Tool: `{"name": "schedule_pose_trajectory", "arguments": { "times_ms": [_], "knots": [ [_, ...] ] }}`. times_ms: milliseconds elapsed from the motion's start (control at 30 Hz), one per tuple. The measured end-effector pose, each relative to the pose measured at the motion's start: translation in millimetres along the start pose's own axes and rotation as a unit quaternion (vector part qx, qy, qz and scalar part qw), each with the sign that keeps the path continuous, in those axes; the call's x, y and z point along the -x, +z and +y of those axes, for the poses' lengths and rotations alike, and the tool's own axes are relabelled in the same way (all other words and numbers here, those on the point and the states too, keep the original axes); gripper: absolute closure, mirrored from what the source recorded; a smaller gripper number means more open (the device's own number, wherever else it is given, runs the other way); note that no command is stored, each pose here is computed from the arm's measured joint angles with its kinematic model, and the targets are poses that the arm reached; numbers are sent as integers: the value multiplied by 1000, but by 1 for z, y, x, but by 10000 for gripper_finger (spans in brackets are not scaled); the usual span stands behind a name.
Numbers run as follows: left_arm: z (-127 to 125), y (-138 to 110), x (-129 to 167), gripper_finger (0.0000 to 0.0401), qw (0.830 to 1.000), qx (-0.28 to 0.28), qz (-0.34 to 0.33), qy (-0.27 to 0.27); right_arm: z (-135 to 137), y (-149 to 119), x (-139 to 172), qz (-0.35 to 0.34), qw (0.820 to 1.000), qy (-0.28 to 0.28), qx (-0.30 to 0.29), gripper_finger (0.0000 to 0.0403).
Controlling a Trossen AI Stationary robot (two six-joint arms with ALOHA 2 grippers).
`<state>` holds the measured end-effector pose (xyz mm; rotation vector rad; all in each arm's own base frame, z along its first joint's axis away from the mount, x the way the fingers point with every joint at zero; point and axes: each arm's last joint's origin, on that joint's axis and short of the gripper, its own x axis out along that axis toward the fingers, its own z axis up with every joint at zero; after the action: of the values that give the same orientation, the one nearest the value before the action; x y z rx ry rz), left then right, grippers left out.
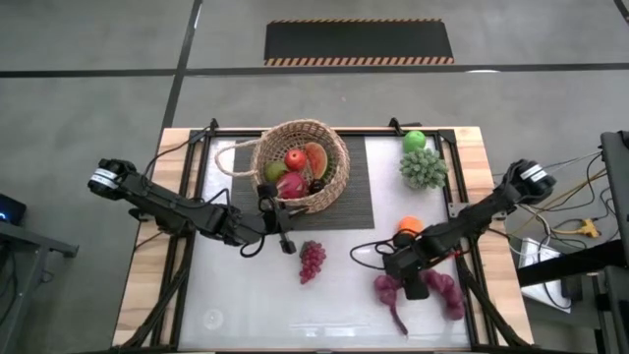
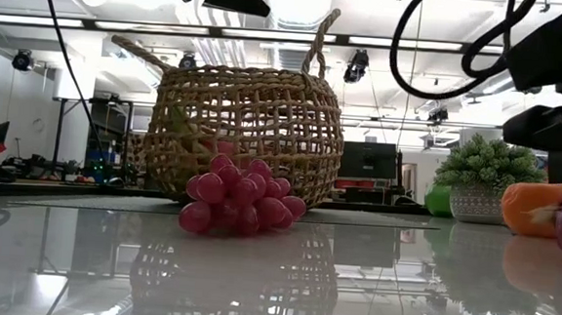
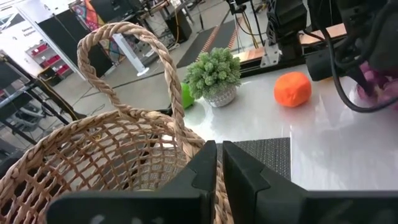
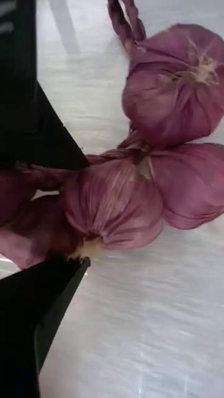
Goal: Build produce basket
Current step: Put the purple garlic into the basket
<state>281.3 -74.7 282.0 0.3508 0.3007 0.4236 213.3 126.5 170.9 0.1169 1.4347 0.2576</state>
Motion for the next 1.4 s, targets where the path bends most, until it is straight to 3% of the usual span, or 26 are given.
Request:
{"name": "schedule_pose_trajectory", "arguments": {
  "times_ms": [400, 767, 1167, 1267, 1400],
  "knots": [
    [-1, -4, 0, 391, 1000, -2, 5, -1, 1, 9, -4, 2, 1000, -17, 22, 322],
    [-1, -5, 0, 391, 1000, -3, 5, -1, 9, 21, 22, -63, 997, -17, 45, 389],
    [-1, -5, 0, 391, 1000, -3, 5, -1, 10, 17, 61, -161, 984, -26, 77, 394],
    [-1, -5, 0, 391, 1000, -3, 5, -1, 9, 14, 62, -146, 988, -20, 55, 383],
    [-1, -5, 0, 391, 1000, -3, 5, -1, 10, 16, 48, -103, 994, -3, 39, 337]
  ]
}}
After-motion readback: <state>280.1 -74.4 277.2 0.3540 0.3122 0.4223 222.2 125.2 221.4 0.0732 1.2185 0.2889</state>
